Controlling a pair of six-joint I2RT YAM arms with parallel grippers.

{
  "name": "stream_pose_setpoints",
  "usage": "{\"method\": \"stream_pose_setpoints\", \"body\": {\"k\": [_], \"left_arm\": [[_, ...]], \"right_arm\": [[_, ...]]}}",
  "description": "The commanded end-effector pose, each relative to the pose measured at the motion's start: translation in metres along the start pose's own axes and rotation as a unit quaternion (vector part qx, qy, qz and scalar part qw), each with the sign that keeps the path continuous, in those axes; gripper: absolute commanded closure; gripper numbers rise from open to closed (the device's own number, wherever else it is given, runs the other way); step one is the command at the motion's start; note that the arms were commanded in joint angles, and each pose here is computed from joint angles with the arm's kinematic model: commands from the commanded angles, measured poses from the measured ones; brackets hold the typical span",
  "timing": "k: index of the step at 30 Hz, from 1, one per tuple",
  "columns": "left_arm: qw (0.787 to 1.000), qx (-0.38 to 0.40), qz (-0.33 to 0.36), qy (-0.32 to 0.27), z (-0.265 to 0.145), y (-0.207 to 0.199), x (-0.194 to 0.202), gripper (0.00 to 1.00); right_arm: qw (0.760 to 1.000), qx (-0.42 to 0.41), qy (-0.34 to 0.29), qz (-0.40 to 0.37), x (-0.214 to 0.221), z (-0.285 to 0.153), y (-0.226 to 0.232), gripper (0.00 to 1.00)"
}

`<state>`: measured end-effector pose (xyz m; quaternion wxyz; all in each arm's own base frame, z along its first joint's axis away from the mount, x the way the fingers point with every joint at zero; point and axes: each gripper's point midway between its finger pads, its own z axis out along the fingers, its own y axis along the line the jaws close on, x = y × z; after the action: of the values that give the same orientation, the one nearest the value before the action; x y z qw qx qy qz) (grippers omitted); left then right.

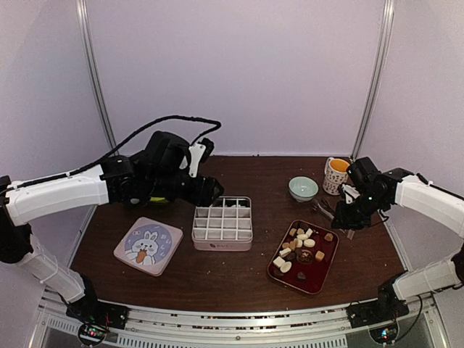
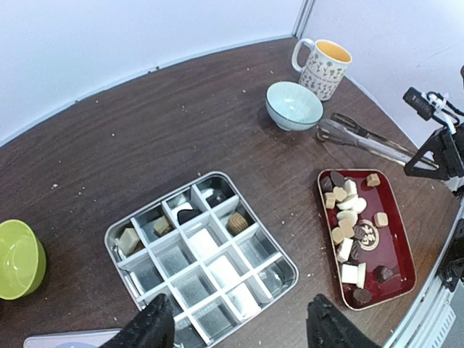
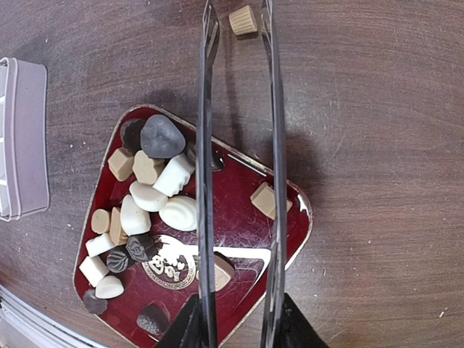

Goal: Pack the chocolate
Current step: Move the plate to the center of the board, then adjust the packing box at the center of the board.

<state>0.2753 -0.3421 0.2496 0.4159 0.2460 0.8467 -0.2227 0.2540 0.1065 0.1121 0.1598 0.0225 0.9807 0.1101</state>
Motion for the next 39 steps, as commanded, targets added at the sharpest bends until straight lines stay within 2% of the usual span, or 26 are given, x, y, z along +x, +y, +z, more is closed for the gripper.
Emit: {"method": "stream_pose_setpoints", "body": {"k": [1,12,15,20,26,29,34,39], "left_arm": [[0.998,-0.012,0.004,-0.061,-0.011,0.013,-0.018,0.34],[0.991,-0.035,-0.01,-0.128,-0.037,0.051,-0.029,0.33],[0.988,-0.044,-0.007,-0.147,-0.044,0.061,-0.031,0.32],[0.985,-0.069,0.015,-0.16,-0.041,0.074,-0.025,0.29],[0.979,-0.12,0.049,-0.158,-0.029,0.097,-0.015,0.28],[0.978,-0.113,0.057,-0.167,-0.022,0.103,-0.011,0.27],[0.976,-0.102,0.033,-0.188,-0.014,0.119,-0.001,0.27],[0.975,-0.075,0.039,-0.207,-0.006,0.116,0.011,0.27]], "right_arm": [[0.999,0.03,-0.023,0.001,-0.016,-0.004,-0.004,0.71],[1.0,0.03,-0.004,0.001,-0.015,0.01,0.001,0.73],[0.999,0.034,-0.008,0.002,-0.017,0.008,0.001,0.77],[0.999,0.026,-0.017,0.006,-0.02,0.002,0.005,0.8],[0.999,0.023,-0.032,0.008,-0.019,-0.022,0.007,0.8],[0.999,0.012,-0.037,0.012,-0.014,-0.036,0.008,0.8],[0.998,-0.004,-0.052,0.02,-0.007,-0.058,0.01,0.8],[0.996,-0.045,-0.072,0.012,-0.011,-0.083,0.031,0.8]]}}
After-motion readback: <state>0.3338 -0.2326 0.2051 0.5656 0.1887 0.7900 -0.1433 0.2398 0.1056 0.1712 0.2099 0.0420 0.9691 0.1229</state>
